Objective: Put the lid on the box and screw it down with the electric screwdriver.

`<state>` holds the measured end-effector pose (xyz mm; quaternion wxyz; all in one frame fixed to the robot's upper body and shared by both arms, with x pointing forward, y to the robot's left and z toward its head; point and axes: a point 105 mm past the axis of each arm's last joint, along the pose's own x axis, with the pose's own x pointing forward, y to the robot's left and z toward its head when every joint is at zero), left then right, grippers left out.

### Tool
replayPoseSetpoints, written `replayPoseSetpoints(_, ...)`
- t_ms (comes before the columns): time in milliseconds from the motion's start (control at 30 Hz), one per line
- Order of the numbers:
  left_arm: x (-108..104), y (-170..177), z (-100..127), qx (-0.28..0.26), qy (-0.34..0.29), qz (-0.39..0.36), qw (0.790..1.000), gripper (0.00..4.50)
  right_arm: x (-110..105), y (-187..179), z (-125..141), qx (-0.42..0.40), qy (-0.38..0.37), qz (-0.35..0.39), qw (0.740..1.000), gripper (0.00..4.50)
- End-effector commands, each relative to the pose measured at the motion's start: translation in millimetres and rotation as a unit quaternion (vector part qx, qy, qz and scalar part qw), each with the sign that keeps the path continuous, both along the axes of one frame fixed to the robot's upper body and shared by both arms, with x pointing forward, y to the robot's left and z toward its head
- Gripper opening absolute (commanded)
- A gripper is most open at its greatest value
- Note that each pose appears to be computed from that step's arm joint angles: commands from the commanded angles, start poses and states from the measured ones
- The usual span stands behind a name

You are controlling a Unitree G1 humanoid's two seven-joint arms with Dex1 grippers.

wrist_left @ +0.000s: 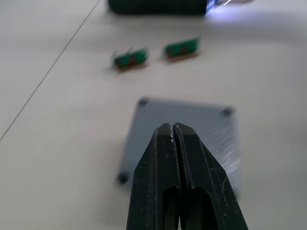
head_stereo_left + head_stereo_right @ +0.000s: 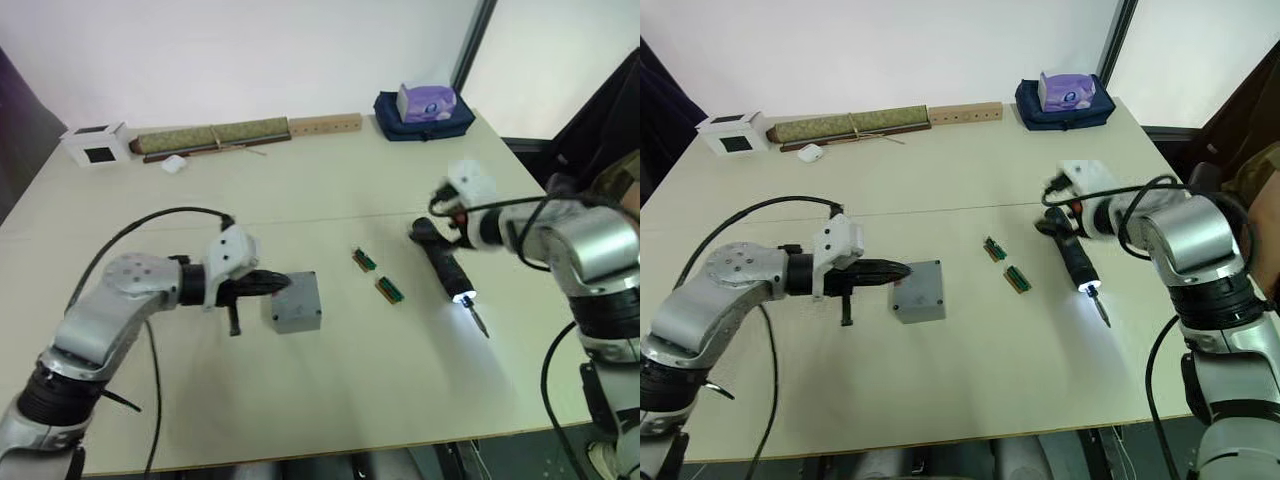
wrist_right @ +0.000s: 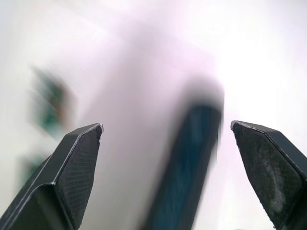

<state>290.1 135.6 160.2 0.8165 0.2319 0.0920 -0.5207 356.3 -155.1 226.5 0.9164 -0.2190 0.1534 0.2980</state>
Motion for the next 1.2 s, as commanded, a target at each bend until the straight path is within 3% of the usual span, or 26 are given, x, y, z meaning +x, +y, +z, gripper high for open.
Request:
replayPoseSetpoints(33, 1, 8, -3, 0.016, -0.015, 0.011, 1.000, 0.00, -23, 33, -8, 0.015, 0.007, 0.106, 0.994, 3.85)
replayPoseSetpoints(133, -1, 12, -14, 0.025, 0.001, 0.010, 1.000, 0.00, -37, 53, -26, 0.013, 0.030, 0.160, 0.987, 2.85)
replayPoseSetpoints(367, 4, 10, -35, 0.054, 0.012, 0.004, 0.998, 0.00, -46, 78, -64, 0.020, 0.073, 0.201, 0.977, 0.12)
replayPoseSetpoints(600, 17, -7, -40, 0.028, 0.014, -0.001, 0.999, 0.00, -65, 103, -94, -0.010, 0.108, 0.269, 0.957, 0.04)
replayPoseSetpoints(800, 26, -22, -38, 0.000, 0.014, -0.008, 1.000, 0.00, -74, 109, -97, -0.007, 0.128, 0.294, 0.947, 0.04)
replayPoseSetpoints(1067, 41, -18, -45, 0.036, -0.003, 0.001, 0.999, 0.00, -79, 102, -94, -0.013, 0.143, 0.289, 0.947, 0.04)
replayPoseSetpoints(1200, 31, 4, -47, 0.067, 0.005, -0.004, 0.998, 0.00, -67, 78, -86, -0.041, 0.116, 0.257, 0.959, 0.04)
